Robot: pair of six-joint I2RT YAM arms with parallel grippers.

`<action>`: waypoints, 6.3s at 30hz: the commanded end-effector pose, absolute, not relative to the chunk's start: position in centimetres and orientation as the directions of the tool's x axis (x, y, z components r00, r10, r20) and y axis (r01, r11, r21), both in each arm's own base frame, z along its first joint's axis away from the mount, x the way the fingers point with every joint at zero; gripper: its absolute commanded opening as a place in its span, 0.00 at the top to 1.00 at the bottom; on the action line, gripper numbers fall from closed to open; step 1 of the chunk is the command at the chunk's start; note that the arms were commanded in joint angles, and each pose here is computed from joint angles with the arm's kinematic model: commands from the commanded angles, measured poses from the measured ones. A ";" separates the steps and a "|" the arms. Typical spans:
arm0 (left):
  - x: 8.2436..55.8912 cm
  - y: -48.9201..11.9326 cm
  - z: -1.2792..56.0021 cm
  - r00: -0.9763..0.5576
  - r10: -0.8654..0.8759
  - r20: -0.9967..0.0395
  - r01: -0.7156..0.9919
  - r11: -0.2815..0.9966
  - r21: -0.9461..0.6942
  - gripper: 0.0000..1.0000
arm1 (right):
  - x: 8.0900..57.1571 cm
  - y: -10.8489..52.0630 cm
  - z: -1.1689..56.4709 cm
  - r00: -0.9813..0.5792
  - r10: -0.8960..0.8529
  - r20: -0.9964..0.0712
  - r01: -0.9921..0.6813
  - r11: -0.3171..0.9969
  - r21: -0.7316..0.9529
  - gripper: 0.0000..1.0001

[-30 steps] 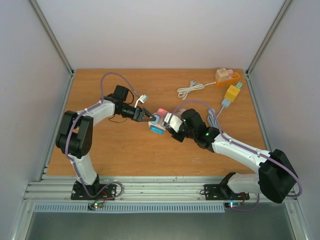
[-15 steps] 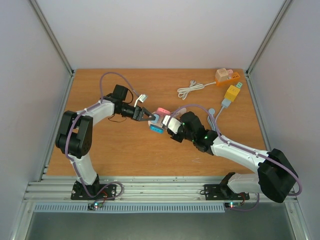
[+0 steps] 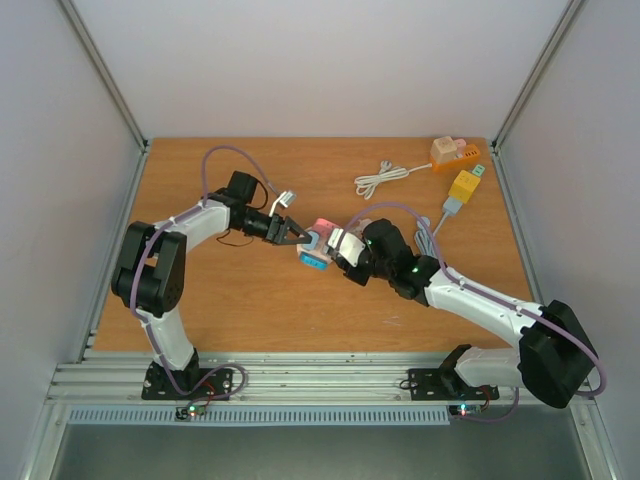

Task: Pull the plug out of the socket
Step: Remove the plug from the socket, then place the plug at the center of the board.

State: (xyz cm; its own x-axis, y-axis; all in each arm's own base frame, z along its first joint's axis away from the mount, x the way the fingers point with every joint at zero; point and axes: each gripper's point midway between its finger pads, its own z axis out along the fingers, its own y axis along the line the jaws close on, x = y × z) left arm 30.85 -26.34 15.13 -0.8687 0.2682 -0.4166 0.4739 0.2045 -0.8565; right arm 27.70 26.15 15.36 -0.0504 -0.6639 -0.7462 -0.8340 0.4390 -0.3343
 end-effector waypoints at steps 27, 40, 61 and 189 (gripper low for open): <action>30.9 -26.9 16.3 -0.865 0.272 -0.421 0.470 0.150 -0.870 1.00 | 30.8 25.8 21.8 0.156 -0.582 -0.798 -0.651 0.547 -0.526 0.99; 30.5 -26.7 16.5 -0.838 0.290 -0.462 0.516 0.147 -0.844 1.00 | 29.6 26.4 21.3 0.081 -0.573 -0.815 -0.744 0.510 -0.432 0.99; 31.1 -26.6 16.0 -0.848 0.284 -0.447 0.507 0.194 -0.840 1.00 | 30.8 25.6 22.1 0.131 -0.586 -0.800 -0.662 0.549 -0.510 0.99; 30.0 -22.2 21.6 -0.742 0.261 -0.618 0.664 0.154 -0.732 1.00 | 30.3 28.7 24.6 -0.034 -0.620 -0.784 -0.882 0.387 -0.267 0.19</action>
State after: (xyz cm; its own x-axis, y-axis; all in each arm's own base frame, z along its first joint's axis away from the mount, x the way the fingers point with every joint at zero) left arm 31.30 -21.16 18.01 -0.8018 0.2531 -0.5414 0.5971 0.3033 -0.7426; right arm 30.78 27.51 24.52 -0.0764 -0.5968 -0.7988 -0.8728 0.4274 -0.2358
